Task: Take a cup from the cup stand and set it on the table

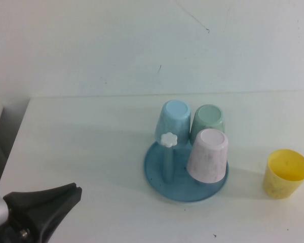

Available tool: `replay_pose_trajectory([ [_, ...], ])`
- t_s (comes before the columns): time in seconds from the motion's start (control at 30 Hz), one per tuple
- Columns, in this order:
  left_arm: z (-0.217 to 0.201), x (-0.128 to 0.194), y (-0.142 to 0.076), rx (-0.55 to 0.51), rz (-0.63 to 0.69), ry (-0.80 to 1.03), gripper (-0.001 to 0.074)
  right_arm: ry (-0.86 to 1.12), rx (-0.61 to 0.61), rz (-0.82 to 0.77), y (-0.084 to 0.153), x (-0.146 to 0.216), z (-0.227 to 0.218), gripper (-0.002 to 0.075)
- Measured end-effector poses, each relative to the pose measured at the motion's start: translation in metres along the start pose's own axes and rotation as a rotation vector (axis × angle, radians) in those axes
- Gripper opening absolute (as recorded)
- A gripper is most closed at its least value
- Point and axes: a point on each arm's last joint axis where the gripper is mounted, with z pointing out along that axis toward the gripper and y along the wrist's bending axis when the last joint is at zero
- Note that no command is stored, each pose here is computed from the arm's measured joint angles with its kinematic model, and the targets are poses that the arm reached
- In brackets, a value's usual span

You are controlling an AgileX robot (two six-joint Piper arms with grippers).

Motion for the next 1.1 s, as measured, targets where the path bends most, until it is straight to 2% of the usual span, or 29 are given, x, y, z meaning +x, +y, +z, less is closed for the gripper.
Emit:
replay_pose_trajectory([
  [0.63, 0.0, 0.0, 0.0, -0.001, 0.002, 0.0, -0.0002, 0.01, -0.005, 0.001, 0.0, 0.001, 0.0, -0.0001],
  [0.9, -0.002, 0.002, 0.002, -0.016, -0.036, 0.013, -0.0002, 0.01, -0.005, -0.001, 0.0, 0.001, 0.0, -0.0001],
  [1.0, -0.002, 0.005, 0.008, -0.068, -0.094, 0.042, -0.0002, 0.01, -0.007, 0.001, 0.001, 0.001, 0.0, -0.0001],
  [1.1, -0.002, 0.008, 0.015, -0.127, -0.221, 0.071, -0.0002, 0.01, -0.007, 0.001, 0.001, 0.001, 0.0, -0.0001],
])
